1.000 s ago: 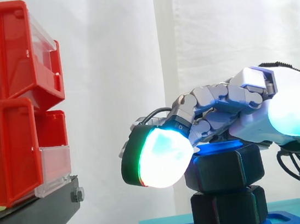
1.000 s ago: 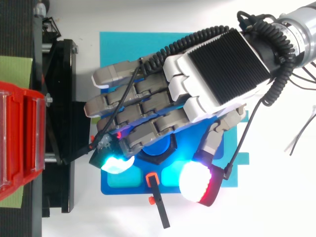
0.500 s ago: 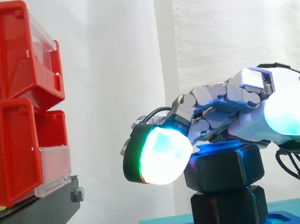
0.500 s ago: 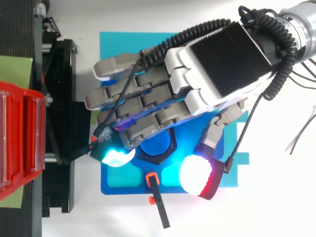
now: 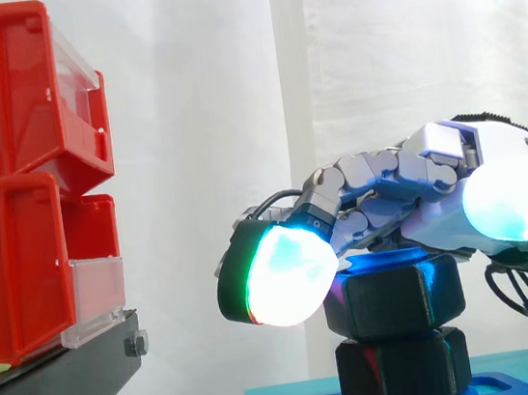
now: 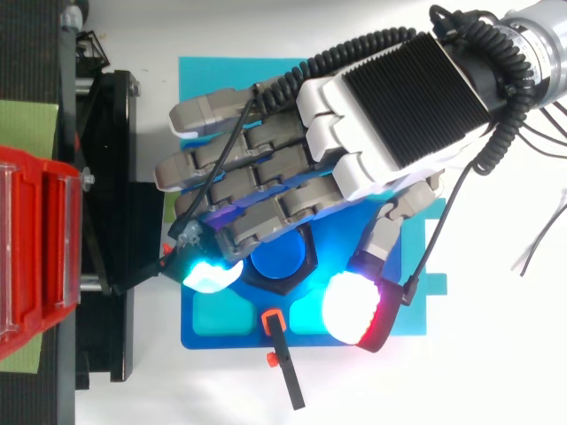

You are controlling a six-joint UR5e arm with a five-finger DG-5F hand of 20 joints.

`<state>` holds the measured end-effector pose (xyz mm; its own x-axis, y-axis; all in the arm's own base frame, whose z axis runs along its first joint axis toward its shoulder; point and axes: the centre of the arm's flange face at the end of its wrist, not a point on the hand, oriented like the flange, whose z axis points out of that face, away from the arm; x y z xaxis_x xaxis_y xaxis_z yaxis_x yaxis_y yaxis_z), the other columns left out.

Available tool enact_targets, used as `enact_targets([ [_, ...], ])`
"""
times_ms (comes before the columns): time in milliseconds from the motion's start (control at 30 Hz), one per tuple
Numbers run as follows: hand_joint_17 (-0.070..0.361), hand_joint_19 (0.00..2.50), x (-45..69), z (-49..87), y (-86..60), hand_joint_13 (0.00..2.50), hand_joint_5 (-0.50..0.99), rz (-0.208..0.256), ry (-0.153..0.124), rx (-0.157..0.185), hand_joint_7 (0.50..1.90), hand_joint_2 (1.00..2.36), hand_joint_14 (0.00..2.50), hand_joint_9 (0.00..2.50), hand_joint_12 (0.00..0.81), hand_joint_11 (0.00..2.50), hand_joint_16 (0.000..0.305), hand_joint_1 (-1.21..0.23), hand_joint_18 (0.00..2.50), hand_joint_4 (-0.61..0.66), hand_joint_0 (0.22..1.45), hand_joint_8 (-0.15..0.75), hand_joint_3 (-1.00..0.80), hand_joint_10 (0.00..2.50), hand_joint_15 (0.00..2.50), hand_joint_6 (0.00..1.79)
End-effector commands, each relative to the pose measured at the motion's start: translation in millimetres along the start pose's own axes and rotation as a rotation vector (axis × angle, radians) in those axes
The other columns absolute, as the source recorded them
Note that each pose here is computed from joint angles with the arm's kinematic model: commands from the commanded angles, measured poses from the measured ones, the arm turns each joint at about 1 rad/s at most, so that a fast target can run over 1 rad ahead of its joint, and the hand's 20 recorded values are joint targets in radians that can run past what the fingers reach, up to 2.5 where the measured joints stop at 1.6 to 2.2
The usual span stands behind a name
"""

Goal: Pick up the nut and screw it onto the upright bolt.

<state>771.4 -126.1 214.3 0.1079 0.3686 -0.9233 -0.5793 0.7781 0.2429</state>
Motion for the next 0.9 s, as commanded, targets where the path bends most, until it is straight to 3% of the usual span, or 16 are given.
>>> enact_targets([
  [0, 0.087, 0.00, 0.6, -0.8, -0.2, 0.41, -0.15, -0.004, 0.002, 0.002, 0.73, 1.00, 0.00, 0.58, 0.353, 0.00, 0.038, -0.18, 0.07, 0.19, 0.46, 0.270, -0.50, 0.00, 0.00, 0.50],
  [100, 0.084, 0.00, 4.9, -4.3, -0.1, 0.43, -0.15, -0.002, 0.005, 0.007, 0.74, 1.00, 0.00, 0.59, 0.352, 0.00, 0.037, -0.18, 0.08, 0.19, 0.46, 0.274, -0.50, 0.00, 0.00, 0.50],
  [500, 0.070, 0.00, 2.9, -7.2, -3.3, 0.50, -0.14, -0.006, 0.003, 0.012, 0.77, 1.00, 0.00, 0.62, 0.326, 0.00, 0.031, -0.19, 0.16, 0.19, 0.47, 0.286, -0.50, 0.00, 0.00, 0.50],
  [867, 0.058, 0.00, -1.5, -13.6, -10.0, 0.56, -0.12, -0.013, -0.002, 0.017, 1.00, 1.00, 0.00, 0.69, 0.293, 0.00, 0.026, -0.21, 0.25, 0.22, 0.48, 0.299, -0.50, 0.00, 0.00, 0.50],
])
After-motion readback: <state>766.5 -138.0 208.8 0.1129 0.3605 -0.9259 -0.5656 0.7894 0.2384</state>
